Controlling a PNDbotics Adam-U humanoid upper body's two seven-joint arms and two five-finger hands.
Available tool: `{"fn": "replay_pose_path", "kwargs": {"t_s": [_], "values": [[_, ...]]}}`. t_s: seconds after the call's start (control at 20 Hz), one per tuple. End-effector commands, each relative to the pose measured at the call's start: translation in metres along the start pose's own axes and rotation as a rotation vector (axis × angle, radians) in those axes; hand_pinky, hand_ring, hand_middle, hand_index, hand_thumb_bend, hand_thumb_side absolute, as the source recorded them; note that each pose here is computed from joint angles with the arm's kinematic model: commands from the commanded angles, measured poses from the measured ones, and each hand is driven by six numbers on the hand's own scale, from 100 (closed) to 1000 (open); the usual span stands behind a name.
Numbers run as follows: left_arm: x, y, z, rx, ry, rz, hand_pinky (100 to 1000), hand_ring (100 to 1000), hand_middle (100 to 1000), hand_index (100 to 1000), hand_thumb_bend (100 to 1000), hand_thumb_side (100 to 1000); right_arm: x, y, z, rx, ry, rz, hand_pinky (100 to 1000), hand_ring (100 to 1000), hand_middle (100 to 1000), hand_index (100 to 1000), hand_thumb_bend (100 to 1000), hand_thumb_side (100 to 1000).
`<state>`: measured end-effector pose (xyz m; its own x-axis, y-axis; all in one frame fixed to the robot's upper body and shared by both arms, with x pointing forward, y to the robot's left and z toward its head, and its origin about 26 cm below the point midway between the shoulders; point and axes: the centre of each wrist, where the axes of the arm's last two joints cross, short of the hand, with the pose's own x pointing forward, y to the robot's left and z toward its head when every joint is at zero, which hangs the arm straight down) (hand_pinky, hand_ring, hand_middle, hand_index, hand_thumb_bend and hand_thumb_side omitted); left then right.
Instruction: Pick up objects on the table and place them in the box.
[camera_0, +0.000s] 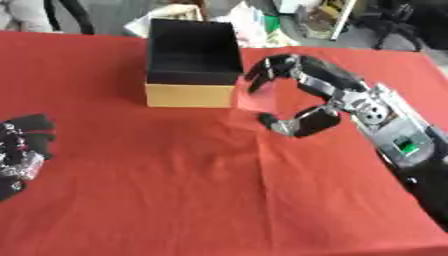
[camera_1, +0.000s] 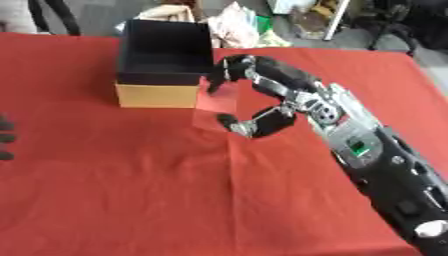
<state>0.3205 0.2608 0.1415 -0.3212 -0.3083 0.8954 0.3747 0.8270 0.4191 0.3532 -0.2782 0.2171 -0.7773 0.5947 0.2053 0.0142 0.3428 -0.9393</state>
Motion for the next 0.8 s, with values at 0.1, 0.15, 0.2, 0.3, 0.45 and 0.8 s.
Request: {"fn": "replay_pose_path", "kwargs": {"t_s": [0.1, 0.15, 0.2, 0.3, 0.45, 0.8], "values": [[0.004, 0.003, 0.001, -0.002, -0.008, -0.018, 719, 818, 782, 874, 100, 352, -0.016, -0.030, -0.006, -0.077, 0.047, 0.038, 677, 634, 529, 740, 220, 100], [0.004, 0.003, 0.001, -0.002, -0.008, -0.017, 719, 818, 782, 874, 100, 352, -0.020, -0.031, -0.009, -0.086, 0.053, 0.040, 677, 634, 529, 740, 220, 100], [0.003, 0.002, 0.001, -0.005, -0.007, -0.015, 719, 819, 782, 873, 100, 353, -0.024, -0.034, -0.012, -0.102, 0.063, 0.042, 675, 638, 531, 741, 217, 100], [0.003, 0.001, 0.000, -0.012, -0.009, -0.011, 719, 819, 782, 873, 100, 354, -0.031, -0.039, -0.022, -0.135, 0.088, 0.046, 674, 643, 533, 741, 216, 100], [0.004, 0.000, -0.002, -0.025, -0.014, -0.008, 719, 819, 782, 873, 100, 355, -0.039, -0.046, -0.038, -0.177, 0.127, 0.051, 671, 642, 531, 740, 201, 100], [0.011, -0.003, -0.008, -0.052, -0.041, -0.006, 719, 819, 782, 873, 100, 353, -0.058, -0.046, -0.069, -0.257, 0.209, 0.040, 663, 639, 531, 742, 174, 100]]}}
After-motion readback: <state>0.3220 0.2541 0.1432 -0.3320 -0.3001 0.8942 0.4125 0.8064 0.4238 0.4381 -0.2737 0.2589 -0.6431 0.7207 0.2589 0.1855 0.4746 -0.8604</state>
